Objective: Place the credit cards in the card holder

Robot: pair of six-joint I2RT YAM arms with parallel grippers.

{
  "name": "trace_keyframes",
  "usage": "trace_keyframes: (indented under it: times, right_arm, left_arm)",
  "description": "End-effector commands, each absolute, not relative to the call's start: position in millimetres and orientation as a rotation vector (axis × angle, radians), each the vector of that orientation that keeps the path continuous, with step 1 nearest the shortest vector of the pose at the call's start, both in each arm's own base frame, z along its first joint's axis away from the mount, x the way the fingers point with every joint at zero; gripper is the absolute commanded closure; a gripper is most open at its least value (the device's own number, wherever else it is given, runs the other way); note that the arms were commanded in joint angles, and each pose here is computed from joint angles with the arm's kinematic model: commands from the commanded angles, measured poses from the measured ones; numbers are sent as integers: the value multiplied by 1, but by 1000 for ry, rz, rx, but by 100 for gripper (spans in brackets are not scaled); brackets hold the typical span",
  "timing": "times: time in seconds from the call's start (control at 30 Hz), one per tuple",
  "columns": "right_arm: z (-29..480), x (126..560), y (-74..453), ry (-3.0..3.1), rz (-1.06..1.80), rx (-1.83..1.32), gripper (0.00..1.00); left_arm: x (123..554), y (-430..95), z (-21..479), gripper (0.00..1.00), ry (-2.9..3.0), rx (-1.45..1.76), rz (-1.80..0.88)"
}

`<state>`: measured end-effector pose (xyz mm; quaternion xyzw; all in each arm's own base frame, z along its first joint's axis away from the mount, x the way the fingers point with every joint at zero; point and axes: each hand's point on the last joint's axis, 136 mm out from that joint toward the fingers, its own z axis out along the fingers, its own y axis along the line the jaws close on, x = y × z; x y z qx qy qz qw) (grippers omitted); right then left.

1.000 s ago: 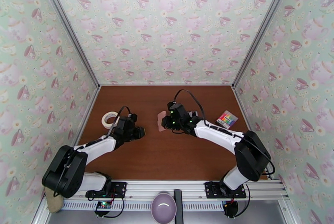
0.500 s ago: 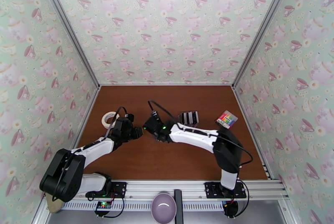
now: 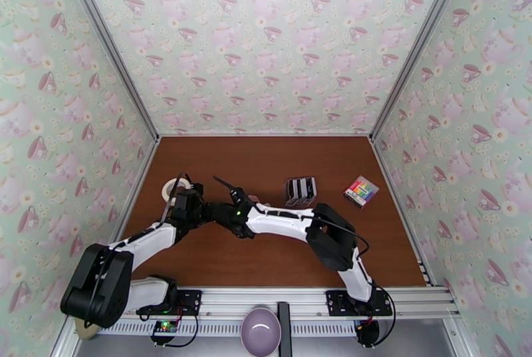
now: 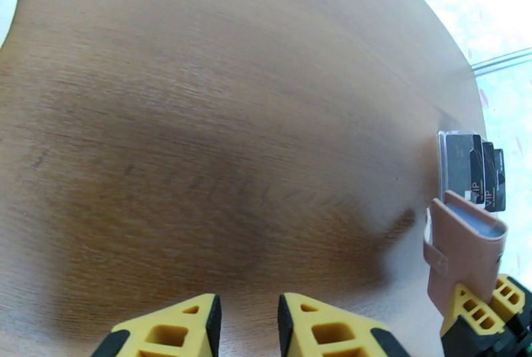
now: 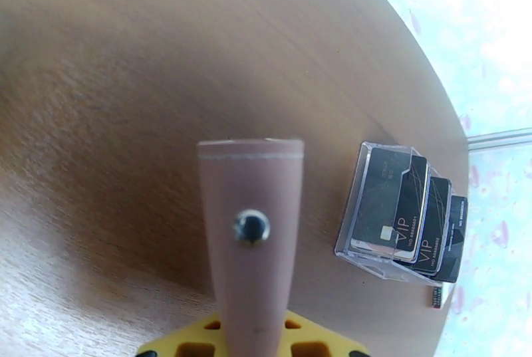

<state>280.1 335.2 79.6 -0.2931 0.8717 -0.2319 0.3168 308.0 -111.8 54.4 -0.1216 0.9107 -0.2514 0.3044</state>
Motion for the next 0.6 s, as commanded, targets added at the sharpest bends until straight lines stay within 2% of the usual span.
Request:
trace_keyframes:
  times: [0.0,0.2,0.57]
  right_arm:
    - [82,283,338,2272,-647,-763,96]
    - [70,282,346,2299,-632,-791,94]
    - [49,273,365,2399,-494,-797,80]
  left_arm:
    - [308,-119,66,69,2365,-298,-745]
    - [308,-119,75,69,2321,-296,-771]
    - [308,-112,73,68,2320,-333,-761]
